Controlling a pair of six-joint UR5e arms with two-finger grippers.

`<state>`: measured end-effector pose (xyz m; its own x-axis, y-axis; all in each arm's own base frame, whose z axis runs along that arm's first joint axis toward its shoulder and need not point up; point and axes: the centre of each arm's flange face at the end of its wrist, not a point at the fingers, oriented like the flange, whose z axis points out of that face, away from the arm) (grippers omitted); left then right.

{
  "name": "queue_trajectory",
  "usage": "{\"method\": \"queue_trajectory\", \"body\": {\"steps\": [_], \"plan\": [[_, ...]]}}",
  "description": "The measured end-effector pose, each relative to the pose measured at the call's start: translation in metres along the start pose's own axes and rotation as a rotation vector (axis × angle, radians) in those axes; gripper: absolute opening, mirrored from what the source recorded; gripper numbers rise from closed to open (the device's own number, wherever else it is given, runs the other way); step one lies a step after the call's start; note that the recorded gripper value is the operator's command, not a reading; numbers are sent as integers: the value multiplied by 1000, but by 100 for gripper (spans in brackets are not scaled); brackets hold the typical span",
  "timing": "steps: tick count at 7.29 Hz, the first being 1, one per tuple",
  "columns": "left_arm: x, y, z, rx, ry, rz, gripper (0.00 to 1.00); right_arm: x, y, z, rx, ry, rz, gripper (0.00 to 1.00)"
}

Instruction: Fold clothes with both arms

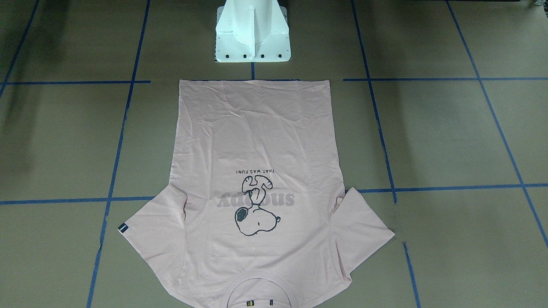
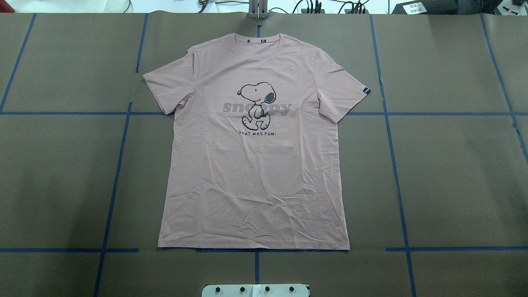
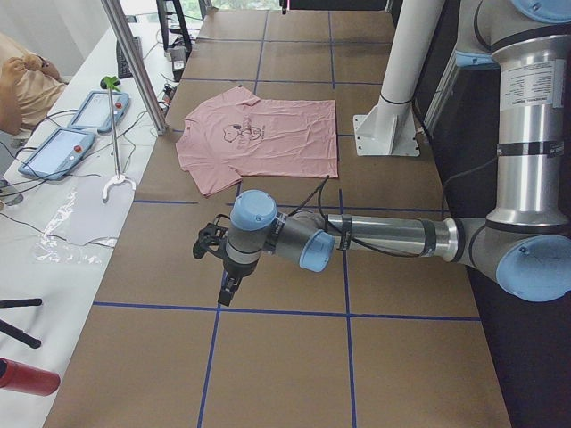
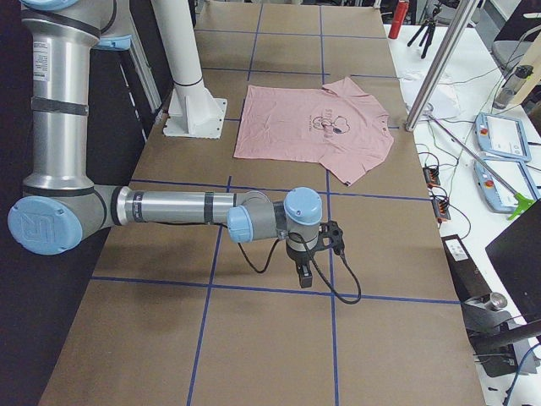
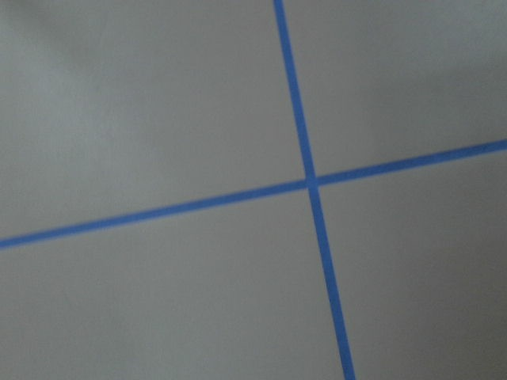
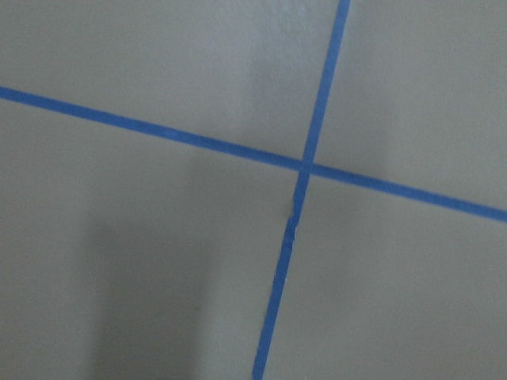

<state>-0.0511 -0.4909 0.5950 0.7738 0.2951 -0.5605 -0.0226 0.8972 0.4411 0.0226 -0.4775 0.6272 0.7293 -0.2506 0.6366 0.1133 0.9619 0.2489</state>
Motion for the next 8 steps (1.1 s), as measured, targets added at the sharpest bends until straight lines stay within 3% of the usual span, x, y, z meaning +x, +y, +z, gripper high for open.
{"method": "queue_trajectory", "body": {"steps": [2, 3, 4, 6, 8], "plan": [[24, -49, -29, 227, 3, 179, 100, -20, -39, -25, 108, 4, -64, 100], [35, -71, -40, 308, 8, 243, 100, -30, -54, -36, 146, 1, -72, 100], [41, -85, -47, 348, 17, 270, 100, -39, -67, -45, 183, -7, -73, 100], [60, -95, -45, 390, 74, 268, 100, -76, -102, -52, 251, -48, 6, 100], [82, -94, -21, 370, 132, 244, 100, -142, -154, -36, 277, -108, 121, 92]]}}
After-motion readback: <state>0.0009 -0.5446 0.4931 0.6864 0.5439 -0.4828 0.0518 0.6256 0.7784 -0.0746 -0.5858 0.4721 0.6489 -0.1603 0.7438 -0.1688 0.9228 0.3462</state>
